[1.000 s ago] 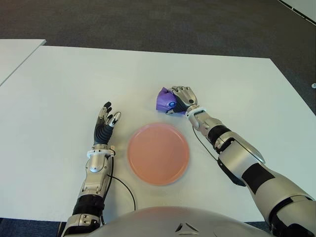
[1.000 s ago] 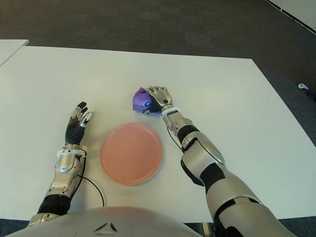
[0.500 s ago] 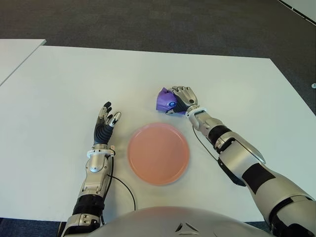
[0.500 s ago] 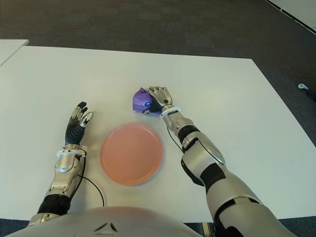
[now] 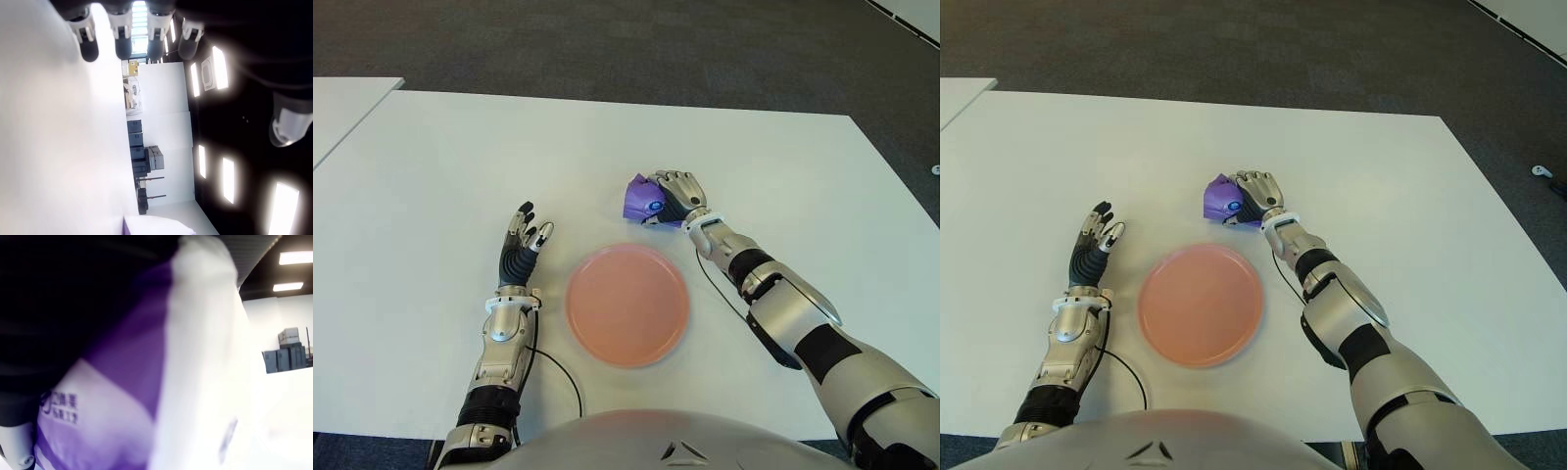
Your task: Put the tissue paper into the plate.
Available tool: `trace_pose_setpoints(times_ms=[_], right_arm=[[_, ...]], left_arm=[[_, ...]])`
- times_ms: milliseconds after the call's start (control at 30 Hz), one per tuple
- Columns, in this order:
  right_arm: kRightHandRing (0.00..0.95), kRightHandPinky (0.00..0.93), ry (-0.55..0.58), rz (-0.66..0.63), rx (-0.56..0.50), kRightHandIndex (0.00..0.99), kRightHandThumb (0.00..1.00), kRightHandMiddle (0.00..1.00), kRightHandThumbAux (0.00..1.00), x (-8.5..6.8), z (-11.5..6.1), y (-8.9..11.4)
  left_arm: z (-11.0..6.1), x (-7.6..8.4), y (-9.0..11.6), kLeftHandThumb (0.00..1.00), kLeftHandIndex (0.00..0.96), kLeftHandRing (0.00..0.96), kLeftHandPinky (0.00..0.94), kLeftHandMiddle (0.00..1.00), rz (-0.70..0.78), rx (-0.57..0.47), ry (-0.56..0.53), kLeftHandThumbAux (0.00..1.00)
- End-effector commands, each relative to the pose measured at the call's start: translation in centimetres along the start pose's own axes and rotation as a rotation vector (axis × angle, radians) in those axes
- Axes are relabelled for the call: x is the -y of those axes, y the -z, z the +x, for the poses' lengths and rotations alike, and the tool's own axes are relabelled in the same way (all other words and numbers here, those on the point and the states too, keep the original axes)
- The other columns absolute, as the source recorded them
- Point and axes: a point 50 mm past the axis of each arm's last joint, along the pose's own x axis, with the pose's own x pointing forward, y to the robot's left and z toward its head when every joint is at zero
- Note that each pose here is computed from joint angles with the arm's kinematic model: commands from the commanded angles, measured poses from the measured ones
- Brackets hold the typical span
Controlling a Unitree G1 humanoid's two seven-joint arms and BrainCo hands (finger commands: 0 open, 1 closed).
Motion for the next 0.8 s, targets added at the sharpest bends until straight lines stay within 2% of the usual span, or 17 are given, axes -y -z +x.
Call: trace_pose_setpoints(times_ms=[33,133,367,500,600,800], right_arm=[[0.857,0.824,0.003,0.15,-0.044,0.4,0.856,0.536,0.677,-1.1,-1.2,0.1],[0.856,0.815,0.089,0.251,-0.048,0.4,0.856,0.537,0.677,0.4,-0.3,0.0],[0.855,0.8,0.254,0.343,-0.012,0.399,0.856,0.535,0.678,3.5,1.3,-0.4],[0.859,0.828,0.337,0.367,0.013,0.398,0.856,0.534,0.679,4.8,1.6,-0.7],[0.863,0.839,0.43,0.397,0.071,0.398,0.855,0.535,0.679,6.6,2.0,-1.1],[0.87,0.852,0.562,0.465,0.158,0.398,0.854,0.537,0.679,9.2,2.0,-1.9]], left_arm=[[-0.5,-0.1,0.9,0.366,0.0,0.0,0.0,0.0,-0.006,-0.055,0.002,0.434],[-0.5,-0.1,0.9,0.363,0.0,0.0,0.0,0.0,-0.008,-0.055,0.004,0.43],[-0.5,-0.1,0.8,0.361,0.0,0.0,0.0,0.0,-0.008,-0.051,0.012,0.421],[-0.5,-0.1,0.8,0.363,0.0,0.0,0.0,0.0,-0.005,-0.046,0.012,0.412],[-0.6,-0.1,0.7,0.364,0.0,0.0,0.0,0.0,-0.002,-0.041,0.009,0.41],[-0.6,-0.1,0.6,0.367,0.0,0.0,0.0,0.0,0.0,-0.044,0.008,0.406]])
